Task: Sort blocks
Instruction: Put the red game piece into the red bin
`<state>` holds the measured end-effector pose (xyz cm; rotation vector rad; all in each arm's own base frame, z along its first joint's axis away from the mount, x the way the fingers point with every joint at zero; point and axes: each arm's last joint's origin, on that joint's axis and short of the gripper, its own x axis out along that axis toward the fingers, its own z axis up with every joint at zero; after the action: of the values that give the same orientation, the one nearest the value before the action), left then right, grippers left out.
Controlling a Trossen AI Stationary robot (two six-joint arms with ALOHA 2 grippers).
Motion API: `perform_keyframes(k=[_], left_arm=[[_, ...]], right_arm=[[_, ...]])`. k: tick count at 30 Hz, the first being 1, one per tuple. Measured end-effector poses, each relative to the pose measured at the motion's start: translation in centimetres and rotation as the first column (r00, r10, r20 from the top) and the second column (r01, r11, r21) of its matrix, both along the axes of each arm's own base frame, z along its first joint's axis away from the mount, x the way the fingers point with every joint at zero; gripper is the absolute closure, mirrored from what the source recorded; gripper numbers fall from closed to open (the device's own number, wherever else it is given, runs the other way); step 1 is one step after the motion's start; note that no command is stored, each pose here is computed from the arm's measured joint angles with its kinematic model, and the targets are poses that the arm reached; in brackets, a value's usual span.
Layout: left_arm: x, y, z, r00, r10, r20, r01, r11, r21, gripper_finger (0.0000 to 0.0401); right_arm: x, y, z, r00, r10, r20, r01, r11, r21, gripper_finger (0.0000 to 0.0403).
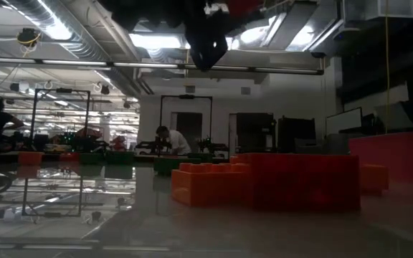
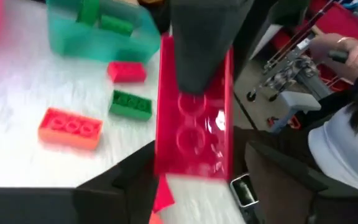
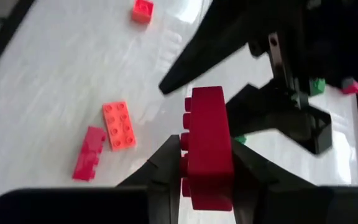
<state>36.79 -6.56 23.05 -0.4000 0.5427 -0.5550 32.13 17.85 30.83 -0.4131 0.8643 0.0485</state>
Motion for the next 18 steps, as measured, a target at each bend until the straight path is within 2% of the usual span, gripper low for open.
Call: perform_keyframes(k=[5, 7, 10, 14, 15, 18], left_arm=[[-0.5, 0.9, -1.0, 0.995, -0.007, -0.104, 0.011, 0.999, 0.041, 0.0156], [-0.7, 1.4, -1.5, 0.989, -0.009, -0.146, 0.020, 0.997, 0.071, 0.0155], [-1.0, 2.2, -2.0, 0.983, -0.006, -0.184, 0.027, 0.993, 0.112, 0.0157], [-1.2, 2.9, -2.4, 0.976, 0.006, -0.216, 0.024, 0.990, 0.136, 0.0156], [-1.3, 2.9, -2.4, 0.975, 0.012, -0.221, 0.019, 0.990, 0.140, 0.0156], [-1.2, 3.0, -2.4, 0.975, 0.034, -0.218, 0.001, 0.987, 0.158, 0.0155]], right_arm=[[-1.2, -0.8, -0.8, 0.988, -0.084, -0.131, 0.079, 0.996, -0.043, 0.0297], [-2.2, -1.4, -1.2, 0.967, -0.154, -0.205, 0.136, 0.986, -0.099, 0.0298], [-3.6, -2.3, -1.5, 0.917, -0.258, -0.306, 0.214, 0.962, -0.171, 0.0306], [-5.6, -3.5, -1.4, 0.814, -0.415, -0.407, 0.312, 0.902, -0.298, 0.0306], [-5.8, -3.6, -1.6, 0.800, -0.441, -0.406, 0.338, 0.891, -0.302, 0.0303], [-6.2, -3.9, -2.0, 0.791, -0.440, -0.425, 0.358, 0.896, -0.262, 0.0296]])
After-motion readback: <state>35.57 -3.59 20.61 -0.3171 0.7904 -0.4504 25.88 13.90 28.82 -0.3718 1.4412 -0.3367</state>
